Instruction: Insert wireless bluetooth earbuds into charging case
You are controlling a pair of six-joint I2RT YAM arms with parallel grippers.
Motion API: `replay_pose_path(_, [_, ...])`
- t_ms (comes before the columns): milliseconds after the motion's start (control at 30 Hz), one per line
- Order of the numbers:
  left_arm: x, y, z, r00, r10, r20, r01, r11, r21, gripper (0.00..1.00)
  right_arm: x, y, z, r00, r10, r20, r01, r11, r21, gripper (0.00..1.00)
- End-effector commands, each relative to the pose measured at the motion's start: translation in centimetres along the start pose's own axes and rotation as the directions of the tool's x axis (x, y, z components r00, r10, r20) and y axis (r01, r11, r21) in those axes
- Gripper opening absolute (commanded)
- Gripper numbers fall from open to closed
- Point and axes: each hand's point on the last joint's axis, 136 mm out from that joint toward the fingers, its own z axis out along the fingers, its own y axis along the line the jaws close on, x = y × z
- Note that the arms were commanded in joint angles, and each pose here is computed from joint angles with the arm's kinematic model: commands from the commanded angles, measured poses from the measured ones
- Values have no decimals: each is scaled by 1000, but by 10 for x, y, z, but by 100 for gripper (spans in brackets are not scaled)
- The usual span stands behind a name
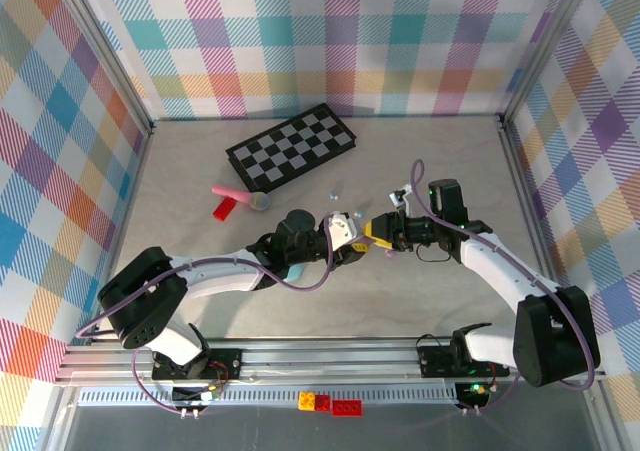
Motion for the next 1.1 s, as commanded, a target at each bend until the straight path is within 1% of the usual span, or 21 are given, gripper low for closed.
replay_pose_path(0, [-22,9,-1,998,-1,59,2,1000,-11,33,-2,9,0,999,-43,-14,43,999,-24,41])
replay_pose_path(100, [-20,9,0,999,-1,52,2,1000,-12,33,-5,11,-1,999,-51,1,51,999,-19,33])
replay_pose_path(233, [-17,10,-3,999,2,46,-1,1000,-26,35,-8,16,-4,998,-61,19,61,998,-14,30])
replay_pose_path(300, [-18,10,-5,998,7,59,-5,999,-33,38,-9,20,-5,998,-60,30,61,998,-18,26])
replay_pose_path(333, [-20,11,-7,997,9,78,-6,999,-37,43,-10,23,-6,998,-59,36,60,998,-26,25])
replay_pose_path(367, [-23,11,-10,995,6,101,-2,999,-40,54,-11,28,-7,998,-54,42,55,998,-42,24])
replay_pose_path(400, [-26,12,-12,992,-1,126,7,999,-45,63,-12,33,-8,997,-53,48,56,997,-59,23])
replay_pose_path(467, [-36,16,-20,979,-30,203,42,997,-58,78,-16,46,-14,996,-50,79,57,994,-89,22])
replay_pose_path(533, [-44,19,-29,961,-47,273,66,996,-59,87,-20,62,-20,993,-49,104,63,989,-137,21])
replay_pose_path(567, [-48,20,-33,950,-47,308,69,996,-61,89,-22,71,-23,993,-43,110,62,984,-168,21])
replay_pose_path(600, [-51,20,-36,942,-46,333,71,996,-62,89,-23,78,-24,993,-35,110,56,979,-196,21])
replay_pose_path(700, [-62,27,-47,902,-50,429,96,992,-87,84,-27,92,-28,994,39,101,-12,967,-254,20])
replay_pose_path(767, [-71,33,-54,866,-65,495,128,987,-94,82,-31,100,-31,991,79,106,-46,957,-285,19])
replay_pose_path(800, [-73,34,-54,861,-73,503,134,987,-86,82,-32,104,-33,989,90,113,-52,952,-300,18])
replay_pose_path(900, [-82,33,-50,858,-48,512,98,993,-72,82,-33,115,-38,986,124,109,-80,938,-337,17])
replay_pose_path(967, [-85,30,-46,859,-19,512,57,997,-59,79,-32,120,-40,984,146,98,-103,930,-352,17])
replay_pose_path(1067, [-92,31,-42,851,-9,525,43,998,-51,76,-33,126,-43,980,172,102,-122,919,-376,15])
